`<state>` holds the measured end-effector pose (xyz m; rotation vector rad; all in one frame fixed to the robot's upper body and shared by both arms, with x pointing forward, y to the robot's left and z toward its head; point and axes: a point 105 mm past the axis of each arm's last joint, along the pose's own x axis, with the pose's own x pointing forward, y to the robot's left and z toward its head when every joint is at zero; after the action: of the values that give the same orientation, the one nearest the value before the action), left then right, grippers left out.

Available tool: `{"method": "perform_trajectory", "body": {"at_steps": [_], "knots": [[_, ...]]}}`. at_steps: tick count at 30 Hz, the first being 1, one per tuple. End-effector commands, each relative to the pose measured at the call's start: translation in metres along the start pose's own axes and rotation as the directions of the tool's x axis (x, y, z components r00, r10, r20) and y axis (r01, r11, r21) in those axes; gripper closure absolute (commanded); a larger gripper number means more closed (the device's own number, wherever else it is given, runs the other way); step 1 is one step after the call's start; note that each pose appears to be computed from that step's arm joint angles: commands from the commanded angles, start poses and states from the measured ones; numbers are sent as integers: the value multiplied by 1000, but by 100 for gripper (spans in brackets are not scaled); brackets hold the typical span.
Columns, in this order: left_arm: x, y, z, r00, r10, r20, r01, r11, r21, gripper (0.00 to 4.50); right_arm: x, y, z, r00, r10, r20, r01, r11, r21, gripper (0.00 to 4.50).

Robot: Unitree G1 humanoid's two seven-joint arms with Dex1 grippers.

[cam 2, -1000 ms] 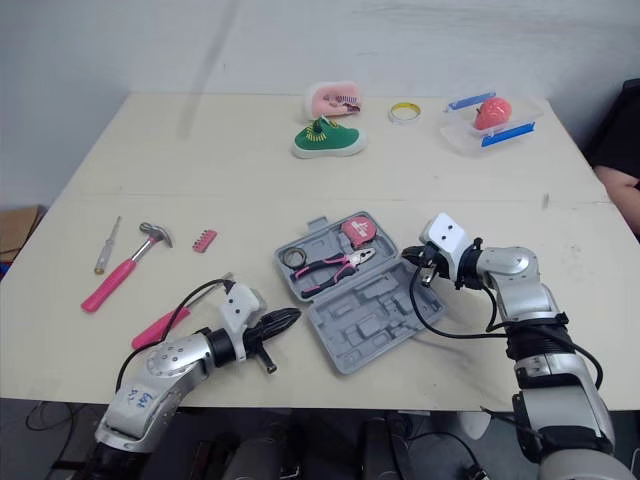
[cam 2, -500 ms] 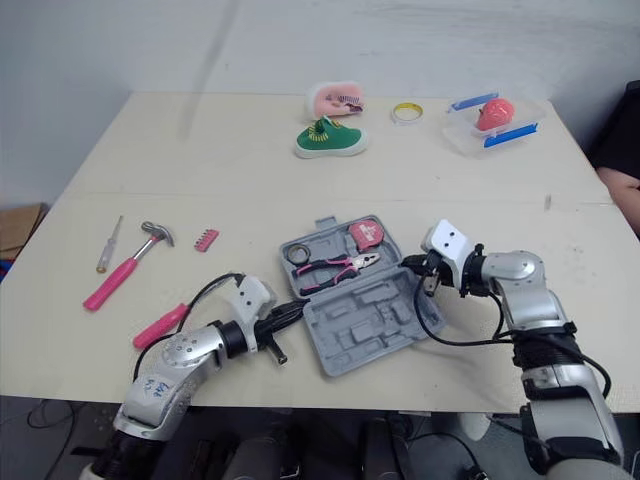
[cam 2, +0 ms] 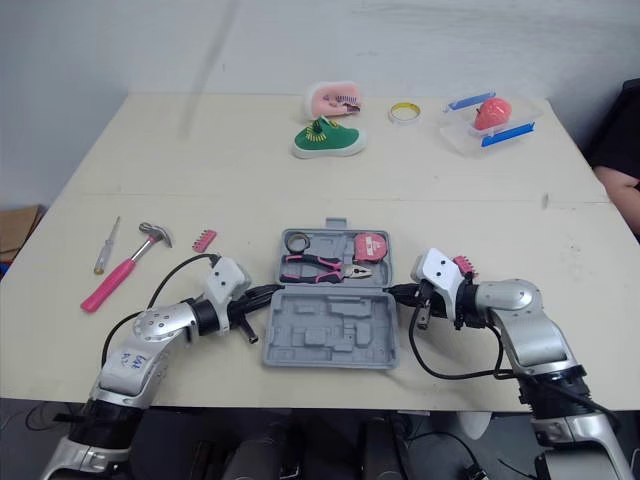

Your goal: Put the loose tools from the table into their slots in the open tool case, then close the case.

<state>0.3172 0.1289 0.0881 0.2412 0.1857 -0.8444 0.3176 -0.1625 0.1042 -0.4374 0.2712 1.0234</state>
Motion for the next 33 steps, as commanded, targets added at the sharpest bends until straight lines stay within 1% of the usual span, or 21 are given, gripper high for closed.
{"method": "perform_trajectory", "body": {"at_steps": [1, 7, 10, 13, 15, 17, 18, 19, 20, 21, 23, 24, 25, 26, 27, 28, 29, 30, 31, 32, 33], "knots": [[3, -5, -3, 1000, -28, -12, 28, 1000, 3, 445, 1, 3, 16, 998, -4, 55, 6, 999, -39, 450], [-2, -5, -6, 999, -27, -21, 27, 1000, 6, 445, 0, -4, 13, 999, -30, 44, 32, 998, -46, 450], [-15, 1, -1, 1000, -3, 10, 2, 1000, 10, 445, -8, -8, 12, 999, -34, 37, 36, 997, -61, 450], [-44, 12, -2, 1000, 21, -6, -20, 999, 37, 445, -34, -19, 11, 996, -83, 43, 86, 994, -72, 450], [-65, 16, -2, 1000, 12, -17, -10, 998, 62, 445, -54, -16, 12, 995, -72, 64, 78, 992, -101, 450], [-90, 22, 12, 1000, 4, 28, -7, 996, 84, 445, -80, -15, 13, 991, -91, 95, 101, 989, -110, 450], [-108, 34, 22, 996, 50, 78, -57, 995, 80, 445, -97, -17, 12, 985, -134, 111, 147, 983, -113, 450], [-127, 46, 28, 988, 105, 110, -112, 992, 55, 445, -117, -22, 7, 970, -210, 119, 214, 976, -28, 450], [-140, 54, 32, 982, 142, 128, -147, 988, 34, 445, -129, -24, 4, 958, -259, 120, 257, 966, 34, 450], [-156, 67, 32, 970, 209, 126, -215, 976, 37, 422, -144, -28, 2, 939, -323, 122, 325, 946, -1, 418], [-184, 87, 28, 940, 322, 108, -326, 945, 13, 359, -167, -23, -11, 932, -358, 58, 361, 932, -39, 345], [-193, 93, 26, 928, 358, 106, -361, 933, 3, 318, -175, -21, -15, 930, -367, 33, 368, 928, -54, 302], [-203, 97, 23, 921, 379, 91, -382, 924, 11, 267, -183, -22, -19, 918, -395, 16, 396, 917, -54, 246], [-208, 100, 21, 918, 389, 80, -392, 920, 22, 232, -188, -23, -21, 908, -418, 10, 418, 907, -60, 207], [-219, 104, 17, 908, 416, 54, -418, 908, 30, 187, -200, -26, -25, 883, -469, 5, 468, 881, -63, 157], [-238, 113, 12, 880, 475, 29, -475, 879, 33, 140, -218, -24, -36, 857, -514, -22, 512, 857, -59, 103], [-252, 119, 9, 858, 514, 15, -514, 857, 34, 107, -229, -21, -44, 840, -540, -42, 538, 841, -57, 62], [-271, 128, 4, 818, 575, -4, -574, 818, 33, 61, -242, -15, -48, 836, -549, -9, 548, 834, -66, 15], [-294, 136, -5, 763, 646, -25, -646, 763, 9, 26, -256, -10, -57, 818, -575, -20, 572, 816, -80, 0], [-316, 142, -15, 708, 703, -58, -705, 709, -10, 7, -271, -11, -63, 778, -628, -23, 625, 776, -83, 0], [-335, 144, -23, 663, 744, -83, -748, 663, -19, 7, -283, -10, -68, 742, -670, -23, 665, 741, -92, 0]]}}
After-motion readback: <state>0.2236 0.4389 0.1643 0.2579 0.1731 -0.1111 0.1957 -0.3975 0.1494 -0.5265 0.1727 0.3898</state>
